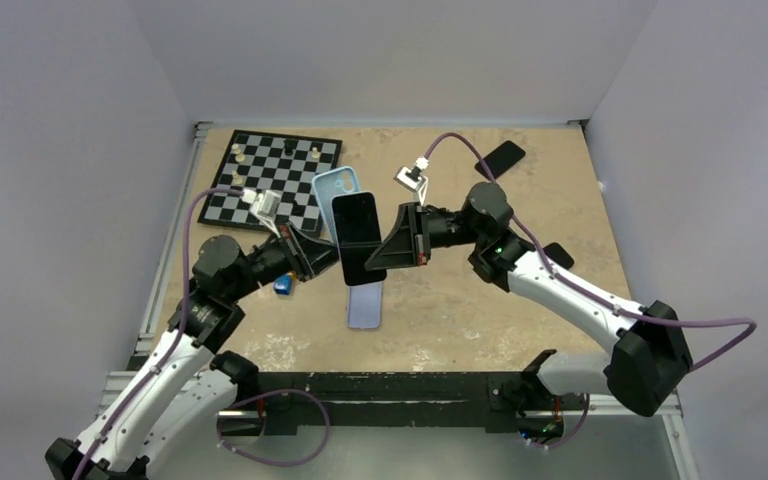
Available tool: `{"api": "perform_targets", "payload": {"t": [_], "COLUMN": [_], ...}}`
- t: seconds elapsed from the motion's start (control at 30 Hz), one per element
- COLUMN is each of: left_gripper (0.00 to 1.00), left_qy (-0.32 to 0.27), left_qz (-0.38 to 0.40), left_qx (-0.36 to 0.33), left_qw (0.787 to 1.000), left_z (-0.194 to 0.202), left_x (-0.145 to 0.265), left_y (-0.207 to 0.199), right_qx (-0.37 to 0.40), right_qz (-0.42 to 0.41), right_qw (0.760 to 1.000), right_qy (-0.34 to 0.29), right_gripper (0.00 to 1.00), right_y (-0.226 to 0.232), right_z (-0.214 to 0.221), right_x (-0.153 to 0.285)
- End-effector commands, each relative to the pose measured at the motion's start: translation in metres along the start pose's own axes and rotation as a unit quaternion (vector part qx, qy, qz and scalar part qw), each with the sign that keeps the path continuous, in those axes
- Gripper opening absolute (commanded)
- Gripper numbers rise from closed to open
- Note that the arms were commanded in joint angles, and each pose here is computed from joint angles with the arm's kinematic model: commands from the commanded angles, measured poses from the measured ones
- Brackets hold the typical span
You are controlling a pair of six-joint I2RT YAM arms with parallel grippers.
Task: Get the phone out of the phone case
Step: Remove the phone case from the phone, then place the phone at the corner of the board.
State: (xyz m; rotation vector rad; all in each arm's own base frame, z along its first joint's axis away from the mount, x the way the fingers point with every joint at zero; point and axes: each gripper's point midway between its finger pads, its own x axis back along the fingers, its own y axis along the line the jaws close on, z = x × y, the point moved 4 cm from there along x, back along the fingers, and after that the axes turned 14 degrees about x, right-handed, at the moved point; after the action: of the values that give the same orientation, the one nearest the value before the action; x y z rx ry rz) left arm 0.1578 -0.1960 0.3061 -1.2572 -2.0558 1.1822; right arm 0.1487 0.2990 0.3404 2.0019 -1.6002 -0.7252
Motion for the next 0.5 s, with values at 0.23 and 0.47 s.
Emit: {"api": "perform_targets", "payload": {"t": [0.23,0.47], "left_gripper": [0.00,0.00], "left_qy": [-0.183,-0.081], "left_qz": [-0.326,-0.204], "left_qx": [0.007,0.001], "left_qw": [0.927,0.976], "left_z": [-0.033,-0.006], "left_x": [0.064,0.043], "left_y": [0.065,0.041], "right_qx": [-0.034,-0.087], "right_qz": [0.420,0.609], "right_qw": [0.888,0.738], "right_qy": [-0.185,-0.277], "right_gripper": [0.00,0.00], "right_y": [-0.137,-0.238], "right_z": [-0.044,-0.070], "right_x": [0.143,0.294]}}
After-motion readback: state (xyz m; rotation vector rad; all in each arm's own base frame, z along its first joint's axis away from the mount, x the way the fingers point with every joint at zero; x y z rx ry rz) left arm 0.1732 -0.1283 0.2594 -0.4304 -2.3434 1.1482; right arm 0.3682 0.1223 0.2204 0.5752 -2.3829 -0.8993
